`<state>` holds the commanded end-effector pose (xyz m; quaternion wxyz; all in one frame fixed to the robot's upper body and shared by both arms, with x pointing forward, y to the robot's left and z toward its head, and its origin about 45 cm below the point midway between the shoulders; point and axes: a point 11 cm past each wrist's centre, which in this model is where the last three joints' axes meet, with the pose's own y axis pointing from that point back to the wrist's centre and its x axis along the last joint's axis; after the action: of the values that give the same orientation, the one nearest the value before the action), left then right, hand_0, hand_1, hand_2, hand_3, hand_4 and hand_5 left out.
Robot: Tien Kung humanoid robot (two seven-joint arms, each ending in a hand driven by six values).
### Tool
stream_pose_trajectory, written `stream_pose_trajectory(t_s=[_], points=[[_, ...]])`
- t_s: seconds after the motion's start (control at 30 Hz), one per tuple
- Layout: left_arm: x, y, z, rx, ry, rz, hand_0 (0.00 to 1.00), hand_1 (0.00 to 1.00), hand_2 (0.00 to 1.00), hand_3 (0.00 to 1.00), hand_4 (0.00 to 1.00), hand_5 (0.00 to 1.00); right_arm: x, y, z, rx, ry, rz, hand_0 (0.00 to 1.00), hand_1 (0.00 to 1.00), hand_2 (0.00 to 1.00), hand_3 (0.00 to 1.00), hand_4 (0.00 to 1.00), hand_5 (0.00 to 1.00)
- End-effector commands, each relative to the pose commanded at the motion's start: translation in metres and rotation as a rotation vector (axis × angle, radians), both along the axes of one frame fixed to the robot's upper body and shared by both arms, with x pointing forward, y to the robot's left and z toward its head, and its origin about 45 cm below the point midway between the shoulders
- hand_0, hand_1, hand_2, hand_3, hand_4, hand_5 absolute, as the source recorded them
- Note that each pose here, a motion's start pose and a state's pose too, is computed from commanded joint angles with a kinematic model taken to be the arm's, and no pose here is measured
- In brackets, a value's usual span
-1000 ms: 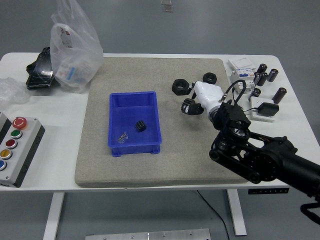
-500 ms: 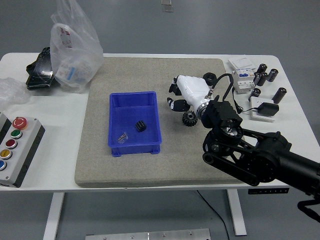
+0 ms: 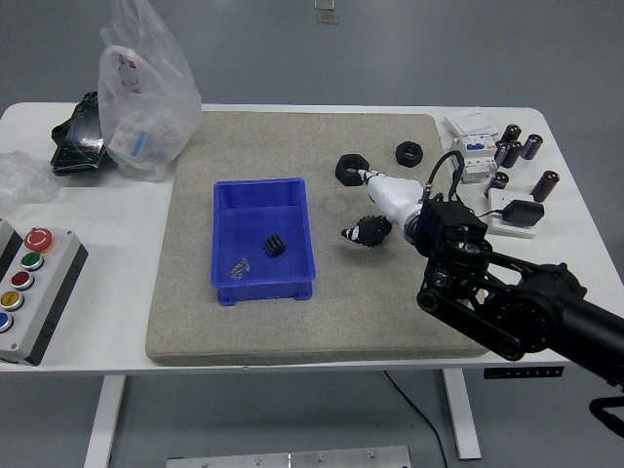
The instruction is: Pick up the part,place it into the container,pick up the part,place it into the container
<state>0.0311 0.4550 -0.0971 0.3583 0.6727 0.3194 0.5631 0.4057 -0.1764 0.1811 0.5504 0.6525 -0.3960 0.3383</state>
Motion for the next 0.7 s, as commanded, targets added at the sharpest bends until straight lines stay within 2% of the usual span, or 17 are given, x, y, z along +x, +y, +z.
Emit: stream_pose_trajectory(t_s=[0.13,0.17,0.33,0.37,0.53,0.57,0.7], points=[[0.0002,0.000,0.000,0.000,-0.001,0.000,0.734,0.671,0.593,0.661,0.497,0.002,0.002,-0.009,-0.009,-0.011,0.019,-0.031,0.450,0.870,0.970,0.998,0.894,0.427],[0.0003,0.000,0.000,0.000,-0.001,0.000,0.733,0.669,0.593,0.659,0.492,0.002,0.002,-0.010,-0.011,-0.012,0.021,-0.039,0.423,0.808,0.880,0.952,0.895,0.432],[0.0013,0.000,0.000,-0.001,-0.004,-0.001,0.733,0.669,0.593,0.659,0.492,0.002,0.002,-0.013,-0.020,-0.007,0.020,-0.068,0.423,0.808,0.880,0.952,0.895,0.432],[0.0014,0.000,0.000,-0.002,-0.005,-0.001,0.732,0.669,0.593,0.657,0.492,0.002,0.002,-0.013,-0.022,-0.005,0.021,-0.072,0.343,0.680,0.662,0.709,0.719,0.267],[0.0018,0.000,0.000,-0.002,-0.008,-0.001,0.732,0.669,0.593,0.657,0.492,0.002,-0.001,-0.013,-0.031,0.006,0.037,-0.087,0.343,0.680,0.662,0.709,0.719,0.267],[0.0018,0.000,0.000,-0.002,-0.009,-0.001,0.730,0.667,0.592,0.657,0.491,0.002,-0.002,-0.013,-0.032,0.008,0.037,-0.089,0.316,0.621,0.539,0.639,0.578,0.123],[0.0020,0.000,0.000,-0.001,-0.012,-0.001,0.730,0.667,0.592,0.657,0.491,0.002,-0.002,-0.013,-0.032,0.016,0.025,-0.095,0.316,0.621,0.539,0.639,0.578,0.123]])
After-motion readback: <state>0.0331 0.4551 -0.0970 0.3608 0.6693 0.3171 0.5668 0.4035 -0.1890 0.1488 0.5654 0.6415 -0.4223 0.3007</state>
